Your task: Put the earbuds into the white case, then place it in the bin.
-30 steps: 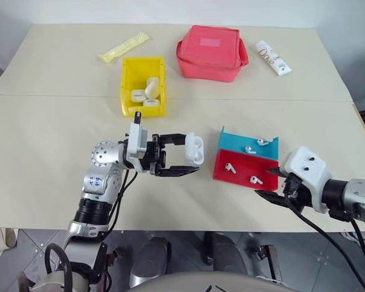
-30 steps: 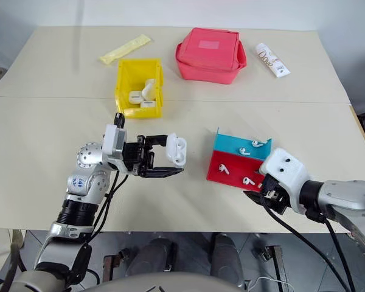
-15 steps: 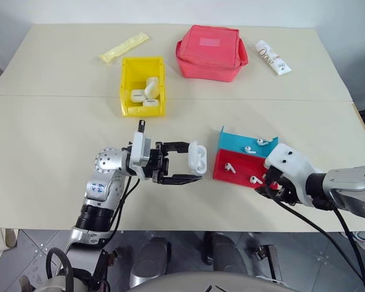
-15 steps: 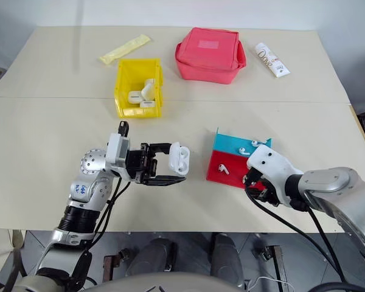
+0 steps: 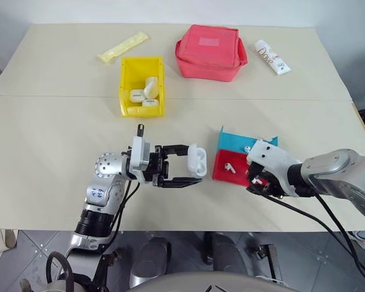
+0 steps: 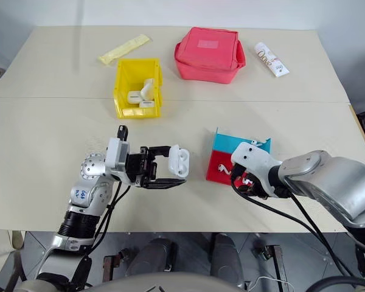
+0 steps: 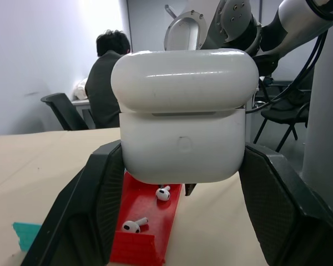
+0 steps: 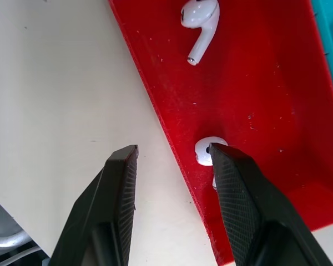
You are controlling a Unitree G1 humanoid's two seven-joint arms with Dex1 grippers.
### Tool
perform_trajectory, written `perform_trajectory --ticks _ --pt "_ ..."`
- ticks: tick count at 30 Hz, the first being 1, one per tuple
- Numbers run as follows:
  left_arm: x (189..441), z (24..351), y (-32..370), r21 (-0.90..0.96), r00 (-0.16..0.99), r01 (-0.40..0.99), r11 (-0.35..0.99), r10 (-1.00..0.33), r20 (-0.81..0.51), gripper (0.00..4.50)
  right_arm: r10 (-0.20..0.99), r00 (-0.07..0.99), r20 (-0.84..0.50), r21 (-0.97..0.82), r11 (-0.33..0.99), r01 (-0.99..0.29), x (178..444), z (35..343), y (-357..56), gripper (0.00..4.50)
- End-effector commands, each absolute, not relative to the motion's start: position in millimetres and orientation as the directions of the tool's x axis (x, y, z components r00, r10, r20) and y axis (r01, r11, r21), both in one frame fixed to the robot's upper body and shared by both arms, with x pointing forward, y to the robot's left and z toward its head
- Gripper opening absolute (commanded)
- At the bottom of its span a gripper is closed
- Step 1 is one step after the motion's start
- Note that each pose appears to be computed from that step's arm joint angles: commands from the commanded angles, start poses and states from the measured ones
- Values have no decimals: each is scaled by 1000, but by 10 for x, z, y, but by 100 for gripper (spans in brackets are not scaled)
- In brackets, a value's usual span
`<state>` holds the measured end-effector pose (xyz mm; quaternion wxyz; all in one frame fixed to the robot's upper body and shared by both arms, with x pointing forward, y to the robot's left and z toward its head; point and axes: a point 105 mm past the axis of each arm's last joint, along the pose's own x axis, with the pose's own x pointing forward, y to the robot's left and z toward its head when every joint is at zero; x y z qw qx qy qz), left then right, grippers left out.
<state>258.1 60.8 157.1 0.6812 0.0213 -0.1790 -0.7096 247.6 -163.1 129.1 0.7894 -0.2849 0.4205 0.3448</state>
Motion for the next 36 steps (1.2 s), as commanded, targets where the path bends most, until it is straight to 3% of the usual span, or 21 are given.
perform_trajectory --ticks 1,36 --pt "2509 1690 603 335 -94 942 -10 -967 236 274 276 429 -860 -193 604 -773 2515 1337 -1671 211" --pt "2503 1714 667 337 -57 941 22 -973 222 274 232 421 -877 -205 612 -764 2561 1149 -1822 211"
